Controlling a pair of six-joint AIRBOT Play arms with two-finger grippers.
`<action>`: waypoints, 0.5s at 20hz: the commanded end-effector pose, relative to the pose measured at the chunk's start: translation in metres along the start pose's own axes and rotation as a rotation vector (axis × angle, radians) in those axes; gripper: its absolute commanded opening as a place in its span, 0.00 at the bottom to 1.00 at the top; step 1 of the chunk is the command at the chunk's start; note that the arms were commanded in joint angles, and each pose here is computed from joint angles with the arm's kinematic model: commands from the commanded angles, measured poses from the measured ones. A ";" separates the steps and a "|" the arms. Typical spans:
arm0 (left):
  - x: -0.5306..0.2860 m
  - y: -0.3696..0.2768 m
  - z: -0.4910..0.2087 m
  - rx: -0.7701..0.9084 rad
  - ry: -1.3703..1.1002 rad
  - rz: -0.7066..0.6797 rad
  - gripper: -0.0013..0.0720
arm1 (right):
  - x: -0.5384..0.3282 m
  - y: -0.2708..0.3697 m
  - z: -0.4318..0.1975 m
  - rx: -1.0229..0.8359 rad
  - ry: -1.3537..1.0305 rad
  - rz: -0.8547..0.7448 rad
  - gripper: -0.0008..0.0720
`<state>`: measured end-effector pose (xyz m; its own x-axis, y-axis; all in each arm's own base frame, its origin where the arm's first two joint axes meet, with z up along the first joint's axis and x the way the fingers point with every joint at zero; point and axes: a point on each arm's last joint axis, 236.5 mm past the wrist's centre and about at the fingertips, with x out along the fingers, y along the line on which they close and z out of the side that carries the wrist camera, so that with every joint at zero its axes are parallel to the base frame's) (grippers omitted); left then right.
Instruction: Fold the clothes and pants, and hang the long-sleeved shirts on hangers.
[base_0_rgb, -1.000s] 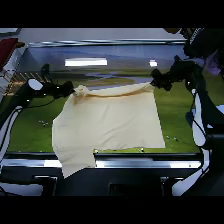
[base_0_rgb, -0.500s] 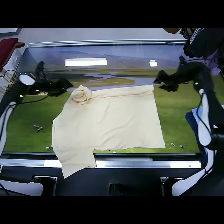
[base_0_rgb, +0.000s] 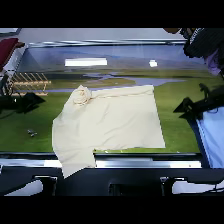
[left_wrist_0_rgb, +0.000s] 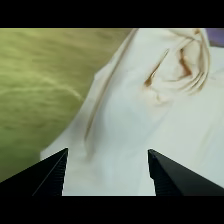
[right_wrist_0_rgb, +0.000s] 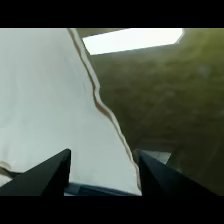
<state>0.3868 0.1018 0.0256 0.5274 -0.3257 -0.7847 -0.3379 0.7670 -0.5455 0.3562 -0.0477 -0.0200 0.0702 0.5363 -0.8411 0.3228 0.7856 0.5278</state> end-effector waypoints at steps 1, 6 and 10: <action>0.002 0.029 -0.064 -0.089 0.052 0.010 0.80 | 0.039 -0.019 -0.074 0.018 0.142 0.048 0.67; 0.022 0.039 -0.114 -0.160 0.156 0.004 0.79 | 0.071 -0.035 -0.123 0.022 0.246 0.049 0.67; 0.023 0.040 -0.120 -0.166 0.172 0.002 0.80 | 0.082 -0.042 -0.130 0.000 0.227 0.034 0.66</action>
<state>0.2999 0.0638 -0.0439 0.4089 -0.4090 -0.8158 -0.4618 0.6783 -0.5715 0.2366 0.0005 -0.0851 -0.1296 0.6291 -0.7664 0.3440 0.7535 0.5604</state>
